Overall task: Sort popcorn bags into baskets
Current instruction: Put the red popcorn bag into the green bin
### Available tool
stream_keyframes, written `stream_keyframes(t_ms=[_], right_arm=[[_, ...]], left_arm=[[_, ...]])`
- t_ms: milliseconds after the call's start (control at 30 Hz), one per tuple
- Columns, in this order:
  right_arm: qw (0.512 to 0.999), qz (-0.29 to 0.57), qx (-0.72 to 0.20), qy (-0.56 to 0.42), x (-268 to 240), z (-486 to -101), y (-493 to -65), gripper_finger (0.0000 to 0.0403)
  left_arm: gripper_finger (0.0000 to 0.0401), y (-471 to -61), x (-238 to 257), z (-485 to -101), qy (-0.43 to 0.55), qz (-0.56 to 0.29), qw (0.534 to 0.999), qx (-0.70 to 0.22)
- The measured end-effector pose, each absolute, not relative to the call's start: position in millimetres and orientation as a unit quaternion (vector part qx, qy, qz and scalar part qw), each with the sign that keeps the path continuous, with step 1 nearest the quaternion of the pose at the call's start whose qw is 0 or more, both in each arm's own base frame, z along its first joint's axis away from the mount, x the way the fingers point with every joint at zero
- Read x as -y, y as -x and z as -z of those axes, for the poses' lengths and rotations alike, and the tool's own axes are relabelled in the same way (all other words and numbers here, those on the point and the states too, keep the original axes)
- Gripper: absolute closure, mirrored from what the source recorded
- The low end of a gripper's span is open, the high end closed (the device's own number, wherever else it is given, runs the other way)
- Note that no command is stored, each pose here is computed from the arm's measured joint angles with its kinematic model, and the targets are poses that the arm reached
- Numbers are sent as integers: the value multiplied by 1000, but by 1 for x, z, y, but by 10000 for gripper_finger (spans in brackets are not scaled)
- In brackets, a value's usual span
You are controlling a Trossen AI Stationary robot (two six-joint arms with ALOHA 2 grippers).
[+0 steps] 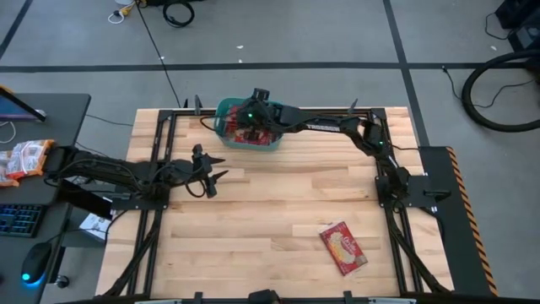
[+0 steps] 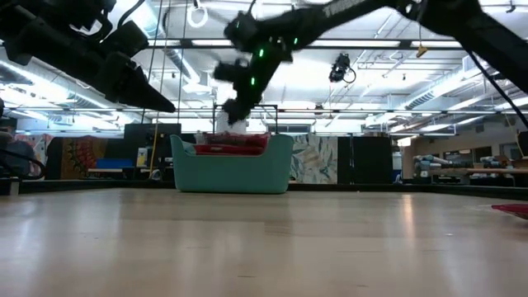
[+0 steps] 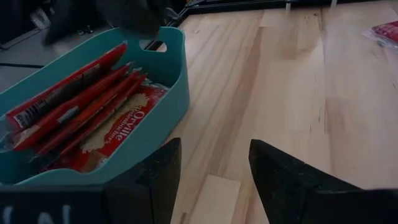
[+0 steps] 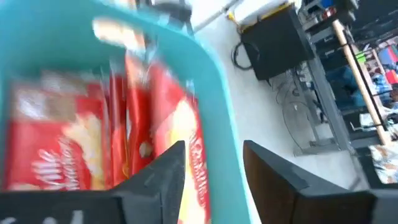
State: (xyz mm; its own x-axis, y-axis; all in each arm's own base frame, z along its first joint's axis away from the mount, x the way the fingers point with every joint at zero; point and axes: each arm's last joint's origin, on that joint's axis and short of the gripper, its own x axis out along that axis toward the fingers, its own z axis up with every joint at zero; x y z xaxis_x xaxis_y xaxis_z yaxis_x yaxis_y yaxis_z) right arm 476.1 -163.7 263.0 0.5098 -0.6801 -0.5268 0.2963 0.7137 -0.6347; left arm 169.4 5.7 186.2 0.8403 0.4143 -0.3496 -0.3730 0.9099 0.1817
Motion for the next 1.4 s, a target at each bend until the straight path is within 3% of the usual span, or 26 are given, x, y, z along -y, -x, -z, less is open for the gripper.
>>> stream_keyframes(t_ms=[300,500,933,1400], right_arm=[[873,198,-419,153,109,-311,-446,225],[853,82,-511,68,61,-304,-429,226],[731,10,-682,12,-42,-262,-394,226],[547,4,-825,-143,-135,-195,-333,226]], left_arm=[[207,-169,-6,-185,-53,-205,957,-198],[207,-169,-6,-185,-44,-207,957,-196],[207,-169,-6,-185,-44,-208,957,-198],[207,-169,-6,-185,-42,-208,957,-198]])
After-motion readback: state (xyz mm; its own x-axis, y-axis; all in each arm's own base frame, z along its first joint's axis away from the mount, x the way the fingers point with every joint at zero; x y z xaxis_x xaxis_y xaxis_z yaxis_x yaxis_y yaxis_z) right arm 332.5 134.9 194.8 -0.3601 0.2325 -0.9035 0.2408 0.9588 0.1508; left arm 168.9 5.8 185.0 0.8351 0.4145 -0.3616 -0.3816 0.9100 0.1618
